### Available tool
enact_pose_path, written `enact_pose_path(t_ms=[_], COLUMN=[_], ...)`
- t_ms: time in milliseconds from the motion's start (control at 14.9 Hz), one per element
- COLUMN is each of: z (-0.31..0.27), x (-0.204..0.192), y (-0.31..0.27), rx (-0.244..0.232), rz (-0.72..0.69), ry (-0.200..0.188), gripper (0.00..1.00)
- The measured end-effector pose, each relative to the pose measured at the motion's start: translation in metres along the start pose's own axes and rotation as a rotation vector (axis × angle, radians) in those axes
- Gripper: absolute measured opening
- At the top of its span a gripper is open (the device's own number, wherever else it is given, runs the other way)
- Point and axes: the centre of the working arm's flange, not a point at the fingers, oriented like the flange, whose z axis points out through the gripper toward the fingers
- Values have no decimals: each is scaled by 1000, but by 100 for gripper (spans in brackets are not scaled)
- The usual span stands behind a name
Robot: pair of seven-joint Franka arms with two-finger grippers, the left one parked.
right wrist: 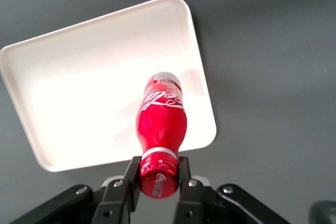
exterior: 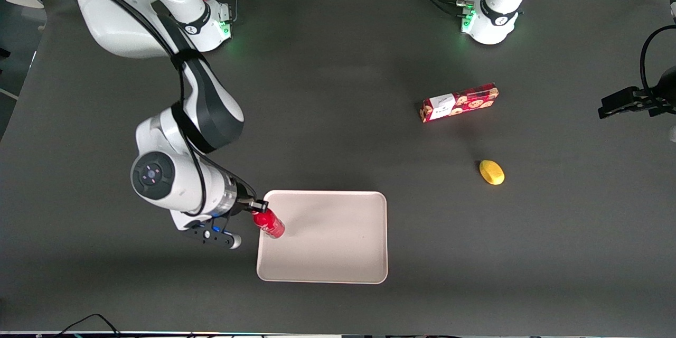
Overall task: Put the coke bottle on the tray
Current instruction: 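Lower the bottle onto the white tray and open the right gripper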
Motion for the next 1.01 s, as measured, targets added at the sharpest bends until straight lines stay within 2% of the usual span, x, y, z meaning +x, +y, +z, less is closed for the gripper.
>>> enact_pose_path(t_ms=[269, 471, 538, 673, 808, 875, 1010], z=[44, 46, 46, 45, 41, 34, 13], x=[11, 14, 14, 15, 16, 17, 16], y=[3, 3, 3, 3, 2, 1, 0], rx=[-10, -3, -2, -7, -4, 1, -11], rz=[27, 31, 32, 29, 28, 27, 14], ry=[-22, -16, -15, -7, 1, 12, 42], gripper=[32, 33, 37, 52, 71, 85, 100])
